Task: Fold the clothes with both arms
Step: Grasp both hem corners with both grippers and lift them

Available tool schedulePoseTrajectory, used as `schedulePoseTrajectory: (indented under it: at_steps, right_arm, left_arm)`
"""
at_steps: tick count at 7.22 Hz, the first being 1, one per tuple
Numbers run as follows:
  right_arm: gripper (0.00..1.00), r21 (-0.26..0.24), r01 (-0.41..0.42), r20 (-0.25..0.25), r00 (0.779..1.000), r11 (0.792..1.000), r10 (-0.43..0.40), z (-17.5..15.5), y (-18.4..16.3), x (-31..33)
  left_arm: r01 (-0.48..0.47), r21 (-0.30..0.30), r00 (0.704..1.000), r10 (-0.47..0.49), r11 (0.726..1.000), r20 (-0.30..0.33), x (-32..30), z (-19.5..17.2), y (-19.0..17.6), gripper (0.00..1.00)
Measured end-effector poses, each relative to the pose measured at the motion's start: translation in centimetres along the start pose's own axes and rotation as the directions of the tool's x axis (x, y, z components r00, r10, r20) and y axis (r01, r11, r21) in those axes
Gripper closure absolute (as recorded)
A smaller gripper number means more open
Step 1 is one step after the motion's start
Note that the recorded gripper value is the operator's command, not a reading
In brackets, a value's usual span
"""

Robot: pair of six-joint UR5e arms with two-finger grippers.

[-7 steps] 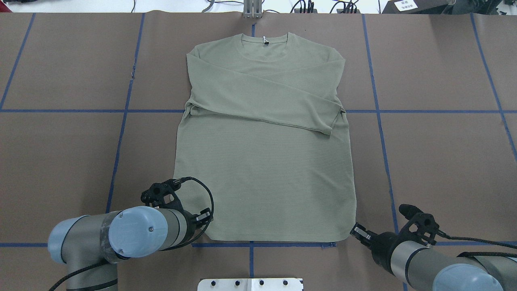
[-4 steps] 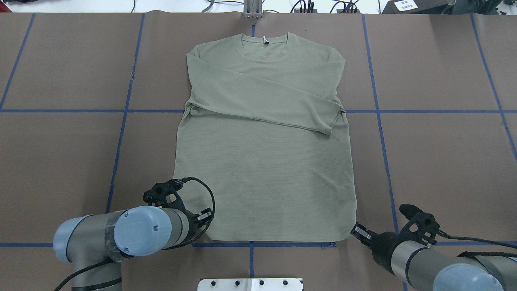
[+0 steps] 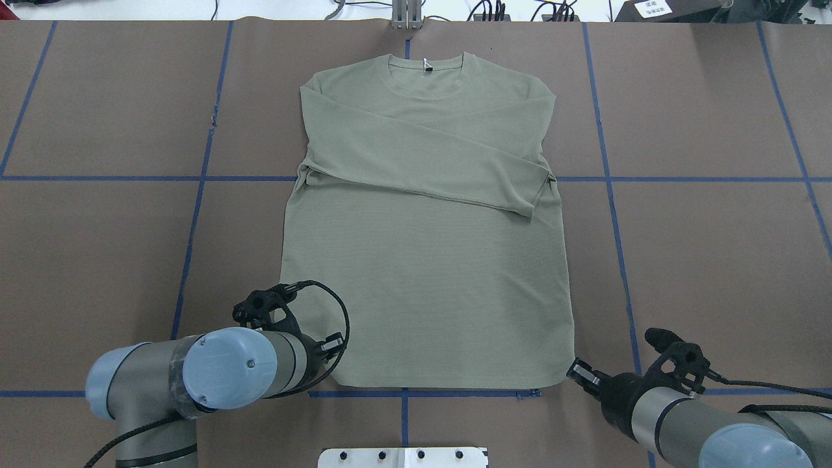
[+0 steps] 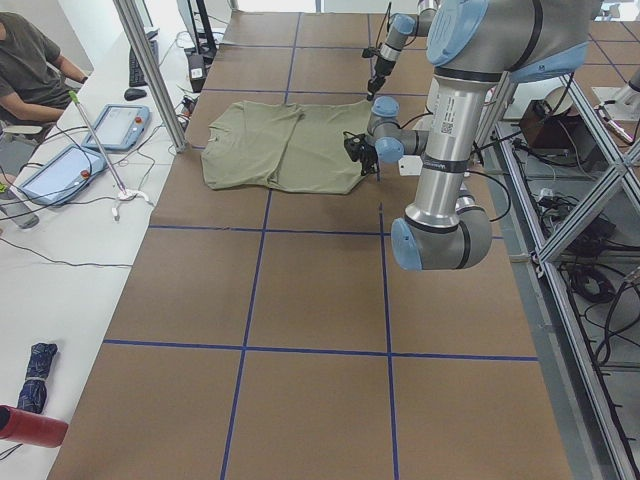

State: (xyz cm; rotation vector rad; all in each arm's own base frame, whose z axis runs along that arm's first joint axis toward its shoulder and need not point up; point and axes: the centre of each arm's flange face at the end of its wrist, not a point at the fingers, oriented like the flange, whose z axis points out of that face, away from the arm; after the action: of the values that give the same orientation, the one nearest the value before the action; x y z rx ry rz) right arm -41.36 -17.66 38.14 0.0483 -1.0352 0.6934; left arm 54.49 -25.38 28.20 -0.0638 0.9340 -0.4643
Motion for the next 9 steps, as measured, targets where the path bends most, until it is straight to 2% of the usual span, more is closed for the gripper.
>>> schedulePoseTrajectory:
  at_steps: [3, 5, 7, 8, 9]
  right_arm:
    - [1.0, 0.012, -0.009, 0.005, 1.0, 1.0, 0.009, -0.8, -1.1, -0.1]
    - [1.0, 0.017, -0.007, -0.003, 1.0, 1.0, 0.007, -2.9, -2.6, 0.7]
    - [1.0, 0.028, -0.02, 0.015, 1.0, 0.999, 0.02, -5.0, -4.2, 0.1]
    - [1.0, 0.039, -0.03, 0.036, 0.999, 0.999, 0.029, -5.7, -5.6, -1.1]
    - [1.0, 0.042, -0.024, 0.055, 0.998, 0.999, 0.022, -6.0, -7.2, -2.6]
  left_arm:
    - [0.015, -0.002, 0.998, -0.015, 1.0, -0.053, 0.8, -3.2, -0.8, 1.0]
    - [0.047, -0.012, 0.997, -0.048, 0.999, -0.061, 1.1, -4.9, -0.3, 1.0]
    - [0.06, -0.016, 0.996, -0.061, 0.998, -0.072, 2.0, -7.1, 0.0, 1.0]
    - [0.06, 0.007, 0.995, -0.06, 0.998, -0.082, 2.8, -7.8, -1.0, 1.0]
    - [0.049, 0.062, 0.994, -0.043, 0.997, -0.105, 3.6, -8.6, -3.2, 1.0]
